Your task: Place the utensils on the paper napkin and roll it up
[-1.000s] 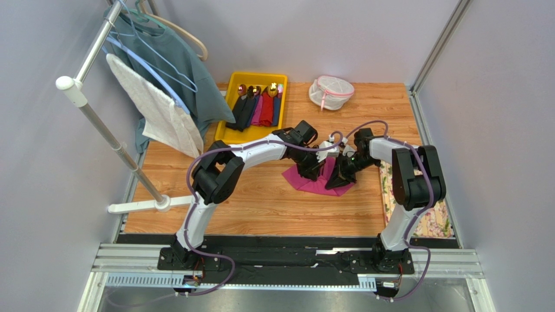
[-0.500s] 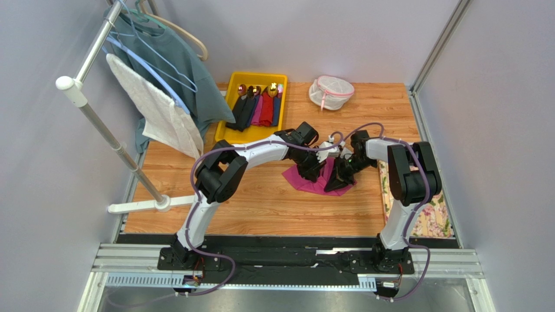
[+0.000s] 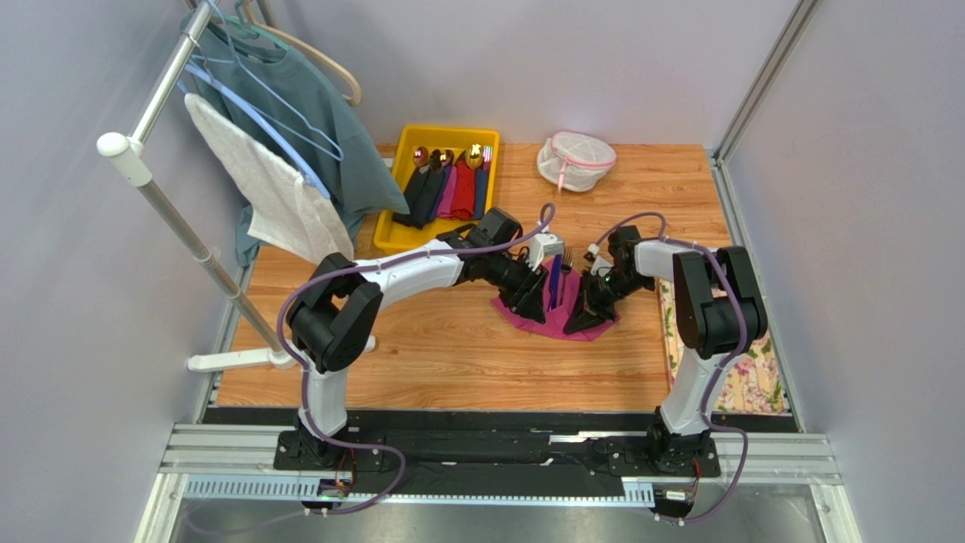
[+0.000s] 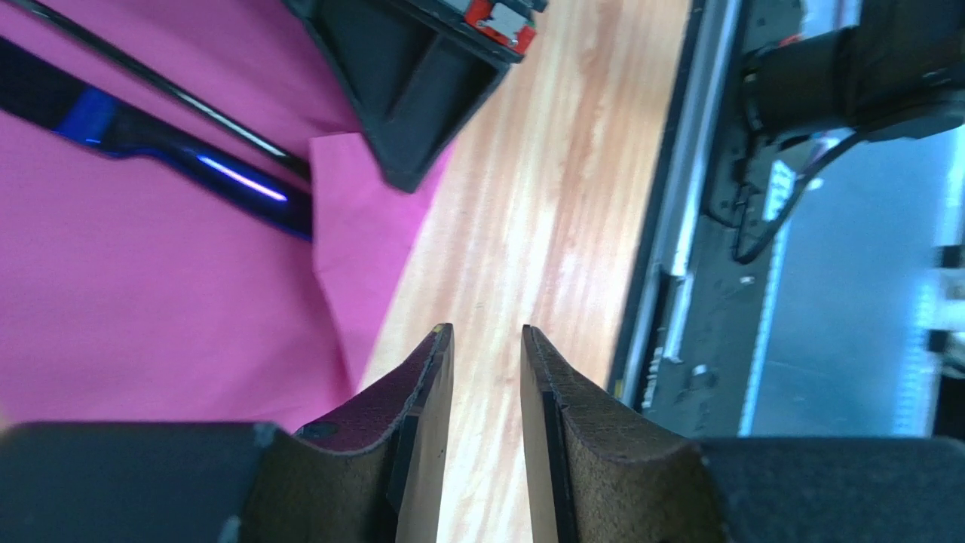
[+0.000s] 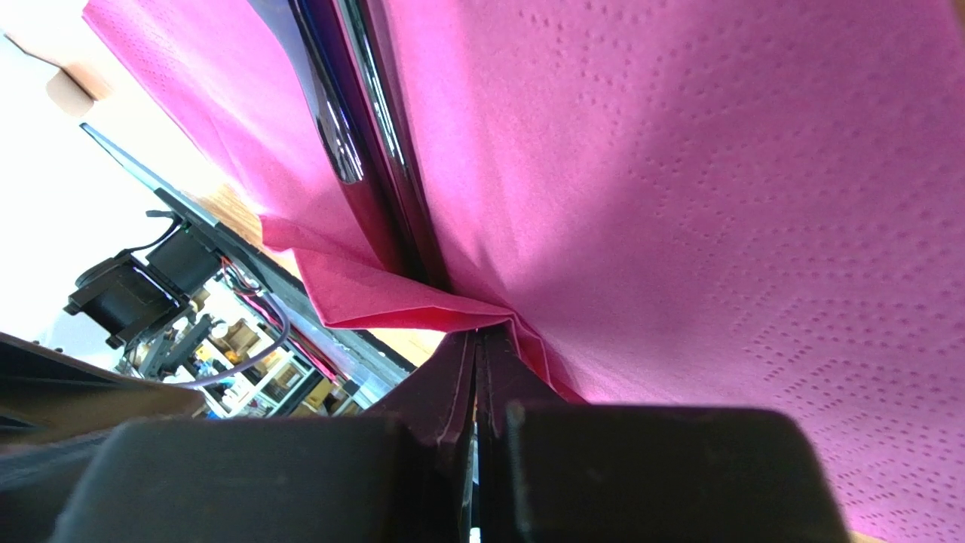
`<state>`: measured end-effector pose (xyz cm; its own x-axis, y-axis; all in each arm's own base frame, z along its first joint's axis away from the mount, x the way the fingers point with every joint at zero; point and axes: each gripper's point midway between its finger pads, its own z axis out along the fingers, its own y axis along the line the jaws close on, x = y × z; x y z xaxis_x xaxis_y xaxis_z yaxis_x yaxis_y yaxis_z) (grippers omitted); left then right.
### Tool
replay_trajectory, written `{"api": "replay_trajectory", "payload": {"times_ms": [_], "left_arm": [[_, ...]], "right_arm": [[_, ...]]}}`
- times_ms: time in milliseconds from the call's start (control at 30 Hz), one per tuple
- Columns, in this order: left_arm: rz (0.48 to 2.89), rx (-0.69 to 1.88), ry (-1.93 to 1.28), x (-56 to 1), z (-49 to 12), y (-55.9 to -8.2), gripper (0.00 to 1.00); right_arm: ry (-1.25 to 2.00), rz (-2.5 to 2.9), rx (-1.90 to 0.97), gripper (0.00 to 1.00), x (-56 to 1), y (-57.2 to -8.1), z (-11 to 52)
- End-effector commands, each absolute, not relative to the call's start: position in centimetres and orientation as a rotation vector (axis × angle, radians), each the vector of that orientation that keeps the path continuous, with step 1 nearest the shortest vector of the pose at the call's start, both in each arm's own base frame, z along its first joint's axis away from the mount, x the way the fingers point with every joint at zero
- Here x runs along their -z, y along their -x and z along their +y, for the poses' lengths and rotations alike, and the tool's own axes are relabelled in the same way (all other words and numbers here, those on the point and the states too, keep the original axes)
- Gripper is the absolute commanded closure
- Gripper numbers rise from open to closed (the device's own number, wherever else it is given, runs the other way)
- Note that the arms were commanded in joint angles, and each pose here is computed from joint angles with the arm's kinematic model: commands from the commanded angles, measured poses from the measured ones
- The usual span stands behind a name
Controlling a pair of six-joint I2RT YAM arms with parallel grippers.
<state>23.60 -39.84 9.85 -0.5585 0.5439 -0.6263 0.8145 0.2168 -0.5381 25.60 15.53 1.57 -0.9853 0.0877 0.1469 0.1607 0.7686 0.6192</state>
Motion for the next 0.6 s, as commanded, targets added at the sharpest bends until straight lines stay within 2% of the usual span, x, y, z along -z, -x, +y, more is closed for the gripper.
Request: {"api": "replay_trajectory", "payload": {"times_ms": [0, 133, 233, 567], "left_arm": [[2.235, 1.428, -1.151, -10.8, -41.0, -22.4, 0.61], [2.33, 1.511, -1.051, -9.7, -41.8, -22.3, 0.56], [2.369, 1.573, -0.997, -9.3, -42.7, -22.6, 0.48], [2.509, 1.631, -0.866, -6.1, -43.0, -23.0, 0.47]], "right_arm": [[0.174, -2.944, 0.908, 0.99, -0.5, -27.0, 14.6], [0.176, -2.947, 0.91, 0.99, -0.5, -27.3, 14.6], [0.167, -2.952, 0.911, 0.99, -0.6, -27.4, 14.6], [0.159, -2.964, 0.901, 0.99, -0.7, -27.6, 14.5]]}}
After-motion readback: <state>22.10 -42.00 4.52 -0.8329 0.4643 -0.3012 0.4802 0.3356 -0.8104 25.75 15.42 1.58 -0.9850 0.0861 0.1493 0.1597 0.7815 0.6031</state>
